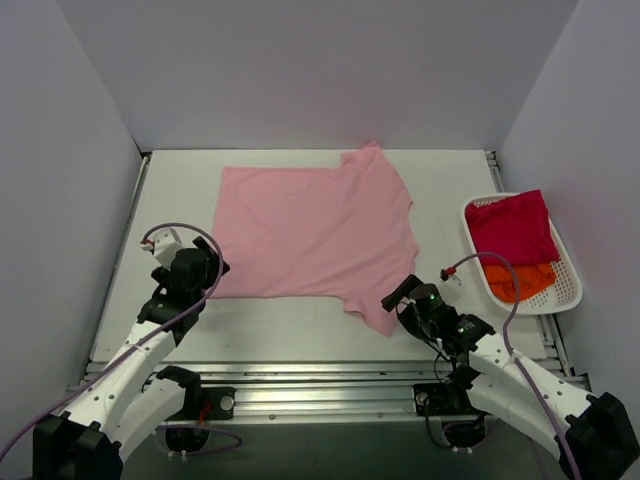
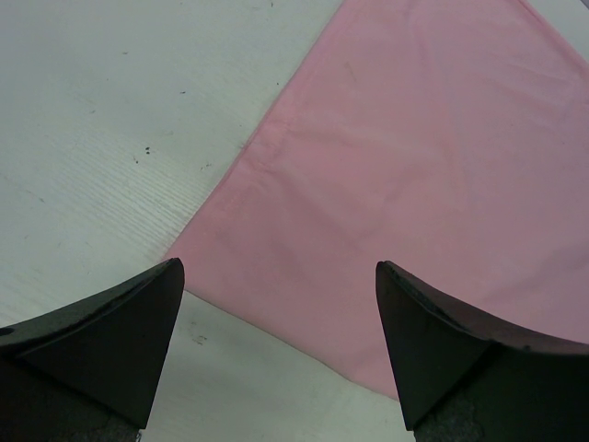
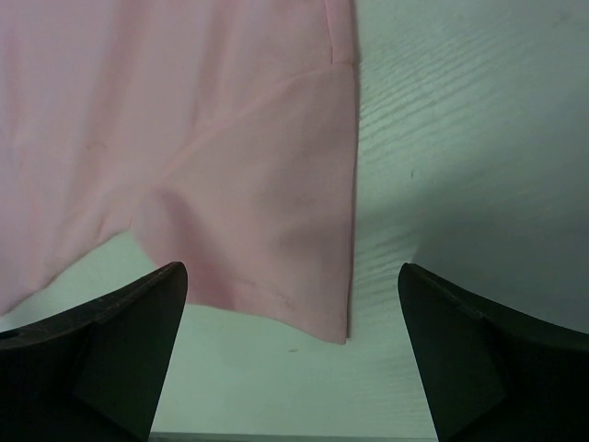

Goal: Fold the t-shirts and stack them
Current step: Flatten the tshirt out

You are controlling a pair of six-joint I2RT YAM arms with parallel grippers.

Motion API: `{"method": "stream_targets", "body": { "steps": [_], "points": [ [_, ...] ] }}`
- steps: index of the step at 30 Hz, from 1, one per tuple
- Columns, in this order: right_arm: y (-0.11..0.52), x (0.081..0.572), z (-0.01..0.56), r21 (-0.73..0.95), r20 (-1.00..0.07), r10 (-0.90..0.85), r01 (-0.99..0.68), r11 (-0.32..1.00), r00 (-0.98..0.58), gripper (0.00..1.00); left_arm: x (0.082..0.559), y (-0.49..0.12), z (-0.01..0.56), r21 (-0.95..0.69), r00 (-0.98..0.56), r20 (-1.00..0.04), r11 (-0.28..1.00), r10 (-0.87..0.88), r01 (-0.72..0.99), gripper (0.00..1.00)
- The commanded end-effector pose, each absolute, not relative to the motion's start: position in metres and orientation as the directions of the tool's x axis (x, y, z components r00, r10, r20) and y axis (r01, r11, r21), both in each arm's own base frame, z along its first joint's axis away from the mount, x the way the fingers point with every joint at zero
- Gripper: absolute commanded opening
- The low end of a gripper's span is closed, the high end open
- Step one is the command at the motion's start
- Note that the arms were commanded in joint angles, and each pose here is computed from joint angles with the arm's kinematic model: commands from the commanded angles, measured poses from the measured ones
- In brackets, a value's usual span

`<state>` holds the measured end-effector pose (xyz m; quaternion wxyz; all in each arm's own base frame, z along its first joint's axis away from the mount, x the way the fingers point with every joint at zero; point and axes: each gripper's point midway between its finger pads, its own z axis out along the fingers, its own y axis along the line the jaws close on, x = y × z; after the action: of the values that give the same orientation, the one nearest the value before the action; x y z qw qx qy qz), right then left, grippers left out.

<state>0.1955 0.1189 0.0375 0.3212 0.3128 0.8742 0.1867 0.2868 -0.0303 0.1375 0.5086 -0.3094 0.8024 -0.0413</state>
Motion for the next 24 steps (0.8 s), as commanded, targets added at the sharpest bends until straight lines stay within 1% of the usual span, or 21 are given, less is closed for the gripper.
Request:
{"method": "stream_targets", "body": {
  "steps": [1, 3, 8, 9, 11, 13, 14, 15, 16, 17, 18, 20, 21, 24],
  "points": [
    [0.135, 0.183, 0.019, 0.529, -0.388, 0.658, 0.428, 0.733, -0.646, 0.94, 0.287, -0.030, 0.134, -0.376, -0.291, -0.791, 0.802, -0.539, -0.464, 0.94],
    [0.144, 0.177, 0.009, 0.532, -0.361, 0.663, 0.439, 0.724, -0.655, 0.94, 0.287, -0.030, 0.135, -0.378, -0.288, -0.791, 0.802, -0.540, -0.463, 0.94],
    [0.159, 0.165, -0.001, 0.507, -0.367, 0.629, 0.420, 0.753, -0.685, 0.94, 0.287, -0.029, 0.137, -0.383, -0.275, -0.796, 0.800, -0.540, -0.462, 0.94],
    [0.159, 0.164, -0.004, 0.493, -0.371, 0.624, 0.424, 0.760, -0.687, 0.93, 0.287, -0.029, 0.136, -0.380, -0.279, -0.796, 0.802, -0.537, -0.461, 0.94],
    [0.165, 0.169, 0.001, 0.518, -0.372, 0.634, 0.415, 0.748, -0.678, 0.92, 0.288, -0.029, 0.137, -0.380, -0.279, -0.797, 0.804, -0.536, -0.458, 0.94],
    [0.166, 0.171, 0.003, 0.524, -0.376, 0.635, 0.410, 0.746, -0.675, 0.87, 0.288, -0.029, 0.138, -0.379, -0.280, -0.797, 0.804, -0.535, -0.458, 0.94],
    [0.166, 0.171, 0.004, 0.525, -0.378, 0.636, 0.410, 0.746, -0.673, 0.83, 0.288, -0.030, 0.138, -0.377, -0.283, -0.797, 0.806, -0.533, -0.456, 0.94],
    [0.164, 0.172, 0.004, 0.521, -0.386, 0.635, 0.410, 0.749, -0.669, 0.67, 0.287, -0.029, 0.138, -0.378, -0.281, -0.797, 0.805, -0.534, -0.457, 0.94],
    [0.164, 0.173, 0.007, 0.522, -0.394, 0.634, 0.406, 0.750, -0.665, 0.56, 0.287, -0.030, 0.138, -0.379, -0.283, -0.796, 0.805, -0.535, -0.456, 0.94],
    [0.164, 0.175, 0.009, 0.527, -0.399, 0.635, 0.401, 0.749, -0.661, 0.43, 0.286, -0.030, 0.140, -0.383, -0.279, -0.797, 0.805, -0.537, -0.453, 0.94],
    [0.158, 0.173, 0.008, 0.508, -0.409, 0.630, 0.409, 0.758, -0.660, 0.24, 0.286, -0.029, 0.140, -0.383, -0.277, -0.798, 0.804, -0.536, -0.455, 0.94],
    [0.155, 0.172, 0.010, 0.503, -0.418, 0.628, 0.409, 0.762, -0.657, 0.09, 0.285, -0.028, 0.138, -0.385, -0.274, -0.796, 0.801, -0.539, -0.457, 0.94],
    [0.153, 0.172, 0.010, 0.500, -0.424, 0.630, 0.412, 0.762, -0.651, 0.00, 0.285, -0.028, 0.138, -0.387, -0.271, -0.796, 0.799, -0.541, -0.460, 0.94],
    [0.148, 0.173, 0.013, 0.494, -0.444, 0.625, 0.407, 0.768, -0.642, 0.00, 0.288, -0.030, 0.133, -0.388, -0.278, -0.787, 0.792, -0.551, -0.472, 0.94]
  ]
}}
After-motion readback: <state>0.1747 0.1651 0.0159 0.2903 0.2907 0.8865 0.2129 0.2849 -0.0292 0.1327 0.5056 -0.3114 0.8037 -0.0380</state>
